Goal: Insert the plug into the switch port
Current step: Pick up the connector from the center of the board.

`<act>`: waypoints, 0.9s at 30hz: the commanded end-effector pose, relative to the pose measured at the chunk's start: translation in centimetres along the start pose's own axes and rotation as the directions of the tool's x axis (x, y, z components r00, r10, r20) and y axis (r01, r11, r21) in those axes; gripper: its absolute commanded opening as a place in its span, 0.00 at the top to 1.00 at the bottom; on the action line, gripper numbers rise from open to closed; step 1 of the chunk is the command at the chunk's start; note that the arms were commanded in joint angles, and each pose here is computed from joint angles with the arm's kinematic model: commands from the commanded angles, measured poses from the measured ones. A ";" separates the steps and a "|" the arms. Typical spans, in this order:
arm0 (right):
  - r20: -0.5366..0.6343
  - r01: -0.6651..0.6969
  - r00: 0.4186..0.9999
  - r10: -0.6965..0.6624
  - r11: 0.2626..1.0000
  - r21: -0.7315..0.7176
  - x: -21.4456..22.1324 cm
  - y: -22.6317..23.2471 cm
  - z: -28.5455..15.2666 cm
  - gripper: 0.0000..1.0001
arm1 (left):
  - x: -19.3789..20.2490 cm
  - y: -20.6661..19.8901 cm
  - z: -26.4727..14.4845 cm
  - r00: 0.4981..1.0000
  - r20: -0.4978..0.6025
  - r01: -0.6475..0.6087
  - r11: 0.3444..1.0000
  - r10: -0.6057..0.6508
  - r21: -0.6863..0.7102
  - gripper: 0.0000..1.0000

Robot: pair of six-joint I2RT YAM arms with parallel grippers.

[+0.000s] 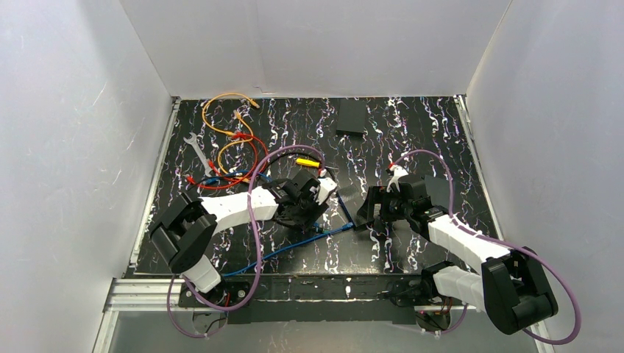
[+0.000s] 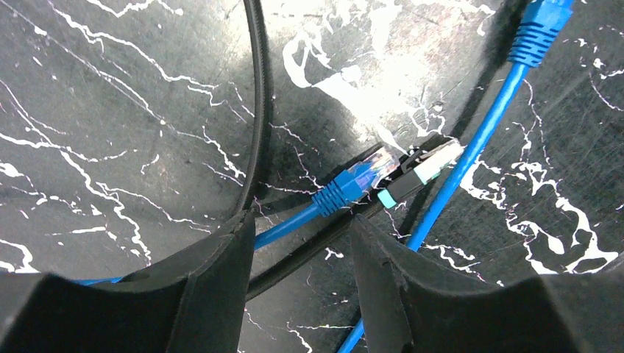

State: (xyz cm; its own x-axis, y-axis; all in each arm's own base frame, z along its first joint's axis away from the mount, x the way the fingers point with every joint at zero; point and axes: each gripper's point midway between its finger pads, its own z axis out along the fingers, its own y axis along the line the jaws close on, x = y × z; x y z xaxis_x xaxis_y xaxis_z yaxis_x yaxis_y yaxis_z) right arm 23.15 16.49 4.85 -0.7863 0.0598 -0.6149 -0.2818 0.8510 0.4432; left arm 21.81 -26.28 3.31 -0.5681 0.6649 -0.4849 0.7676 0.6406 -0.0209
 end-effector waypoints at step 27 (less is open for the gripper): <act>0.027 0.029 0.999 -0.028 0.999 -0.037 -0.9 0.7 0.3 0.04 | 1.6 -1.9 1.7 0.931 -0.028 -0.358 0.924 0.364 0.133 0.61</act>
State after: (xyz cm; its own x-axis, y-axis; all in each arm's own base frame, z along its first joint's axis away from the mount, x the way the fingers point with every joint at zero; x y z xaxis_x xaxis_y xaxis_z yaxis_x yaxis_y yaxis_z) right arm 23.24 16.74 4.87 -0.7858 0.0592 -0.6157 -0.2895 0.8444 0.4506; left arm 21.50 -28.21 2.12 -0.2817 0.8216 -0.4955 0.9293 0.3622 0.0723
